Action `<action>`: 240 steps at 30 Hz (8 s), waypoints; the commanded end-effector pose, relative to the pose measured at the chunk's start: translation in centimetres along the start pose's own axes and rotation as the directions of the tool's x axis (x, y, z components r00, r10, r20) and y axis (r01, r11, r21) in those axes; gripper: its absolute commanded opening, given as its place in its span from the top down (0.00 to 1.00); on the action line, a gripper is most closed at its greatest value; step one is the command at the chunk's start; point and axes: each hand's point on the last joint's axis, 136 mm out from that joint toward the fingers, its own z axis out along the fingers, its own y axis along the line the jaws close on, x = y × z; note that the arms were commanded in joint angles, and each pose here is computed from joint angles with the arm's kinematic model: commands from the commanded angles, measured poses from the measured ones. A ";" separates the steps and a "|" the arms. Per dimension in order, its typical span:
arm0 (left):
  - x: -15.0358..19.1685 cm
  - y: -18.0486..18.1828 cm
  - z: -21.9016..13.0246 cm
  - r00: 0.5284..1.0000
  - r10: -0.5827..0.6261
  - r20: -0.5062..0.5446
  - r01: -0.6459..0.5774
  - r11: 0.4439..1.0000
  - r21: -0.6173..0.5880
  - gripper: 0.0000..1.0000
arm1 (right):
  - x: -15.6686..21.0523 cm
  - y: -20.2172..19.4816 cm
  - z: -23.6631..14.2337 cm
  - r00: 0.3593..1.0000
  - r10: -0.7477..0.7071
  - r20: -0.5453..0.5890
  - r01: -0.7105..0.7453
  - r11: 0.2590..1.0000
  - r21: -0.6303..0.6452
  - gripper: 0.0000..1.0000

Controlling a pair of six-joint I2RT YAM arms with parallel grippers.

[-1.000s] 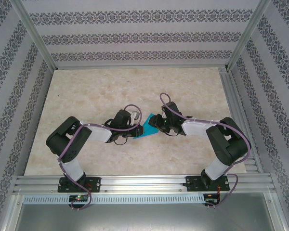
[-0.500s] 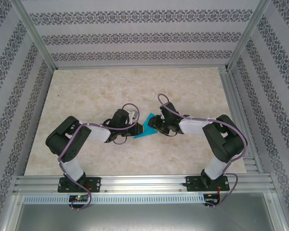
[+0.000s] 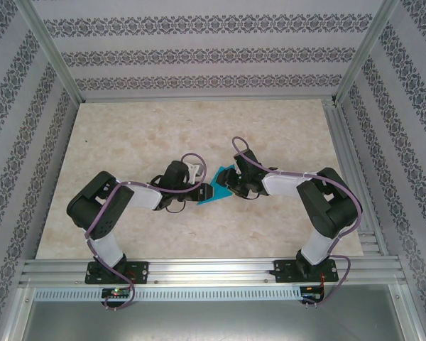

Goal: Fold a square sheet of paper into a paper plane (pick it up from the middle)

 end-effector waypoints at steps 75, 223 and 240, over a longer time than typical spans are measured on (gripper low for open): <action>-1.4 0.7 -3.0 0.999 0.043 0.013 -0.042 0.995 -0.093 0.52 | 1.3 -6.4 2.1 0.993 0.116 -0.014 -0.108 0.954 0.279 0.47; 0.1 3.4 2.1 0.980 -0.092 -0.178 0.051 0.974 -0.222 0.90 | 3.1 -11.7 2.3 0.980 0.200 0.019 -0.187 0.873 0.450 0.72; 1.6 4.8 2.3 0.964 -0.099 -0.247 0.030 0.963 -0.269 0.90 | 2.2 -10.0 2.0 0.982 0.187 0.029 -0.183 0.901 0.394 0.71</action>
